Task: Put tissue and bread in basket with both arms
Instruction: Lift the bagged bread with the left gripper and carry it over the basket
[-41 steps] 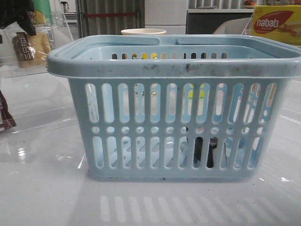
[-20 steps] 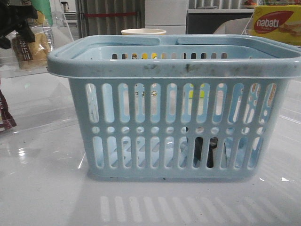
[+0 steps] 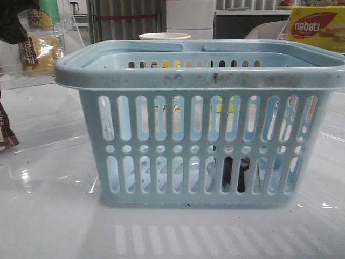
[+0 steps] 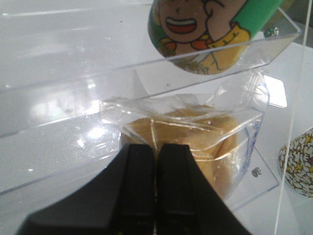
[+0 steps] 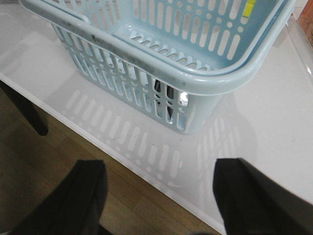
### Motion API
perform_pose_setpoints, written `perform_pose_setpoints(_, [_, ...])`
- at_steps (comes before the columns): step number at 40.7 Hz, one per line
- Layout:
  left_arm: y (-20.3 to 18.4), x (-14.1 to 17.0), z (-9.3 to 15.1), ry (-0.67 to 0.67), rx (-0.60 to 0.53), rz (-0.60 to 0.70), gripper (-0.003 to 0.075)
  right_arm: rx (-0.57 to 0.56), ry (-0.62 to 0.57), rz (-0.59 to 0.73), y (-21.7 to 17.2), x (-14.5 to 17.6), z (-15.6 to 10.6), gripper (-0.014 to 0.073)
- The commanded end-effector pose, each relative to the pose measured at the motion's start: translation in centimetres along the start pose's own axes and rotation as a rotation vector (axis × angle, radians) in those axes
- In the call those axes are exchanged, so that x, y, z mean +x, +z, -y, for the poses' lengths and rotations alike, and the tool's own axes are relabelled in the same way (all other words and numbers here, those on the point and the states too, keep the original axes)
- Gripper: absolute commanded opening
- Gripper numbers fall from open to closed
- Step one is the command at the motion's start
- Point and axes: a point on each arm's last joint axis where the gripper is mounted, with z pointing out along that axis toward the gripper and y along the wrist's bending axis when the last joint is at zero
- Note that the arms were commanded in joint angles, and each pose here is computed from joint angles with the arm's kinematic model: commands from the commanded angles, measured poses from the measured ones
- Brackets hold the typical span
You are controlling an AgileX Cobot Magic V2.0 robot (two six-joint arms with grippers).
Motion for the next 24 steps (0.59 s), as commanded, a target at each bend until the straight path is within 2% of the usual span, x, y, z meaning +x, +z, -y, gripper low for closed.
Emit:
perform_pose_setpoints(1, [-3.4,-3.3,1.1,-0.010,0.027,0.146,0.0093,0.006,-0.008,0.086,-0.5,-1.2,0.0,0.0561])
perform_pose_setpoints(14, [-5.7,-3.8,1.9,0.010,0.053,0.123,0.0093,0.006,-0.008,0.086,-0.5,-1.2,0.0,0.0561])
perform_pose_setpoints(24, [-9.3,-4.9,2.8,0.026,0.081,0.153,0.0093,0.006,-0.008,0.086,-0.5,-1.2,0.0,0.0561])
